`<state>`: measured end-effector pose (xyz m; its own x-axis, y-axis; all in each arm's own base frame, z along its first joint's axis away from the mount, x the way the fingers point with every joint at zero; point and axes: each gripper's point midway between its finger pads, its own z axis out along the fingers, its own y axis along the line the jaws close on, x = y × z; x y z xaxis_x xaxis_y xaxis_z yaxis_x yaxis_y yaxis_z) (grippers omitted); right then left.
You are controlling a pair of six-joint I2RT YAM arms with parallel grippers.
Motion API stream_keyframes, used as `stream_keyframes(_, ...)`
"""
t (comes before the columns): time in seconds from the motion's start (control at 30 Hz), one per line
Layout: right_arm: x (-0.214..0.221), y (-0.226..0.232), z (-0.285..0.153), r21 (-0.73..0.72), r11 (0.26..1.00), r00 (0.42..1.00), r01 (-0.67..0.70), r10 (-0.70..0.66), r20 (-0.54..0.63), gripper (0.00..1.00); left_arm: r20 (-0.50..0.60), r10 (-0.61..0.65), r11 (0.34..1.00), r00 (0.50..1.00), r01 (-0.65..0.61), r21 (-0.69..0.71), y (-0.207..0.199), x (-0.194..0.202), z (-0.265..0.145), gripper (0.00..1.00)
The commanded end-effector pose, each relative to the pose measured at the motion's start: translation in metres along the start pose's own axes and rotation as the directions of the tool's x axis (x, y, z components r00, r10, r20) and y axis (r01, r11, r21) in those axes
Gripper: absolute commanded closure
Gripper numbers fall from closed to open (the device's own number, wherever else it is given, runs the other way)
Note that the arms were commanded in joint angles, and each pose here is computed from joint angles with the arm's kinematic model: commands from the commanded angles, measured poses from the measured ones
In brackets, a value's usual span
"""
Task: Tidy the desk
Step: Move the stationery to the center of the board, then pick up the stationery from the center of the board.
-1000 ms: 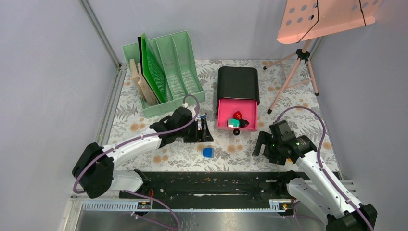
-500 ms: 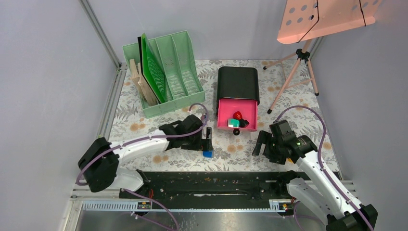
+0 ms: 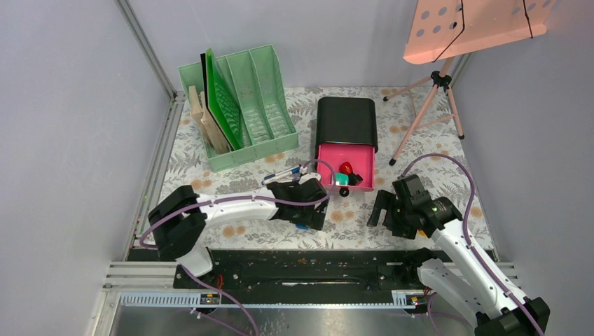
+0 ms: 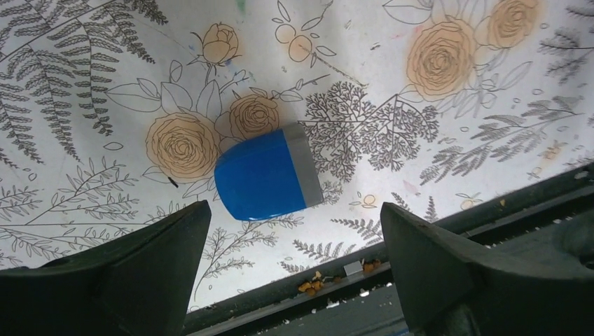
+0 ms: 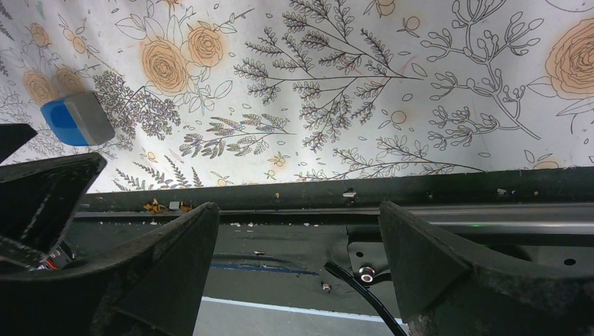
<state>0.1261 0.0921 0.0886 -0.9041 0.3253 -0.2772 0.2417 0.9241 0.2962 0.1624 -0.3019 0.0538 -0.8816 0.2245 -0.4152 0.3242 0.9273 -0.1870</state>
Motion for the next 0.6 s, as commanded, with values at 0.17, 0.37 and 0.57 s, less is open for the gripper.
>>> stream_keyframes(0.17, -0.003, 0.008, -0.009, -0.029, 0.999, 1.0, 0.017, -0.017, 0.01, 0.09, 0.019, -0.024, 0.989, 1.0, 0.027, -0.146, 0.005, -0.009, 0.01, 0.1)
stream_keyframes(0.37, -0.003, 0.008, -0.008, -0.029, 0.999, 1.0, 0.017, -0.017, 0.007, 0.09, 0.001, -0.028, 0.985, 1.0, 0.028, -0.168, 0.007, -0.005, 0.018, 0.13)
stream_keyframes(0.57, -0.004, 0.012, -0.007, -0.044, 0.999, 1.0, 0.013, -0.013, 0.001, 0.09, -0.036, -0.023, 0.986, 0.999, 0.017, -0.168, 0.004, 0.0, 0.027, 0.21)
